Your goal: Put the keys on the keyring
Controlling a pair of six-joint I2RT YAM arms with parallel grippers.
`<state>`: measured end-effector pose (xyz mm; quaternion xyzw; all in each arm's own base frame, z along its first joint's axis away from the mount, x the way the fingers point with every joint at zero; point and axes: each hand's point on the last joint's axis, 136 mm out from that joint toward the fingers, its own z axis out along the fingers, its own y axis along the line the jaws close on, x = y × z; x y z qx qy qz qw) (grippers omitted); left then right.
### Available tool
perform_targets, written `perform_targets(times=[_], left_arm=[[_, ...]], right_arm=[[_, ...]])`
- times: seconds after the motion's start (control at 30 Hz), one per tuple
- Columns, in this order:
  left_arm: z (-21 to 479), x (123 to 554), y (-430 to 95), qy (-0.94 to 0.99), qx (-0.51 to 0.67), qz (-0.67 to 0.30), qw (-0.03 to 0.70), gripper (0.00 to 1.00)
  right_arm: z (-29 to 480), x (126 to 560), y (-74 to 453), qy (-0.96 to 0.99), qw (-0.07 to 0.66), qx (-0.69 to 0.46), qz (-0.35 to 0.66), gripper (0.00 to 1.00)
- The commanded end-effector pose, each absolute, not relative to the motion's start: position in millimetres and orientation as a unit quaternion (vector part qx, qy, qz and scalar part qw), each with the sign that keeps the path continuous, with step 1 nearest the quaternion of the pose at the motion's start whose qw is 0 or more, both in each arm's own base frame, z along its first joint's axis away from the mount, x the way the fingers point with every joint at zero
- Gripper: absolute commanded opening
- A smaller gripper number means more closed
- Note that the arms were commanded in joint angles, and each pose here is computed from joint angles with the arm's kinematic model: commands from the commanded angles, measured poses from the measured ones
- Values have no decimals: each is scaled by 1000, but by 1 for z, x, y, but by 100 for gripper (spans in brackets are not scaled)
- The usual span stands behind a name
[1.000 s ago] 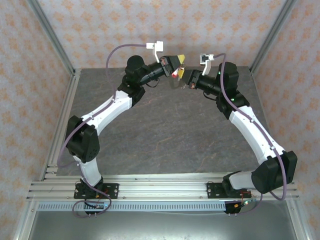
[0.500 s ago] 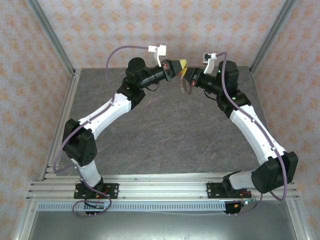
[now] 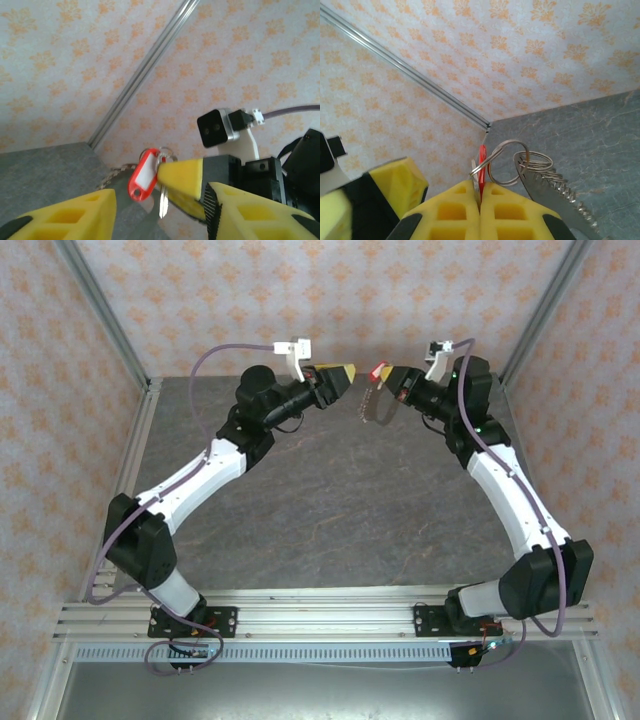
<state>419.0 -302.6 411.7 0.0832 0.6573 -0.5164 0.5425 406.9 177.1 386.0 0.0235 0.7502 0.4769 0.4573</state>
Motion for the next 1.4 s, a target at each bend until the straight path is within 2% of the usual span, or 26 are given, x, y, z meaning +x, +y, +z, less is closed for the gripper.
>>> perform_targets(times=[0.0, 0.1, 0.17, 0.33, 0.47, 0.6, 0.8, 1.13, 1.37], left_arm=[[418, 413, -287, 659, 76, -491, 565, 65], [412, 409, -279, 675, 71, -468, 566, 93], [406, 408, -276, 690, 82, -443, 566, 100], [388, 416, -269, 725, 56, -413, 548, 100], [386, 423, -265, 718, -4, -441, 538, 100], [381, 427, -267, 740, -45, -454, 494, 100], [372, 423, -264, 746, -71, -463, 473, 100], [366, 419, -261, 727, -176, -523, 409, 100], [345, 415, -266, 756, -151, -488, 410, 100]], right_arm=[[421, 404, 177, 715, 474, 1, 514, 0], [419, 406, 173, 717, 467, 3, 518, 0], [417, 407, 171, 717, 462, 2, 521, 0], [416, 412, 175, 716, 445, -6, 538, 0], [418, 417, 177, 712, 439, -7, 549, 0], [430, 429, 176, 694, 435, 23, 573, 0], [449, 449, 175, 662, 417, 72, 619, 0], [457, 482, 167, 613, 382, 147, 675, 0], [473, 483, 165, 587, 363, 161, 706, 0]])
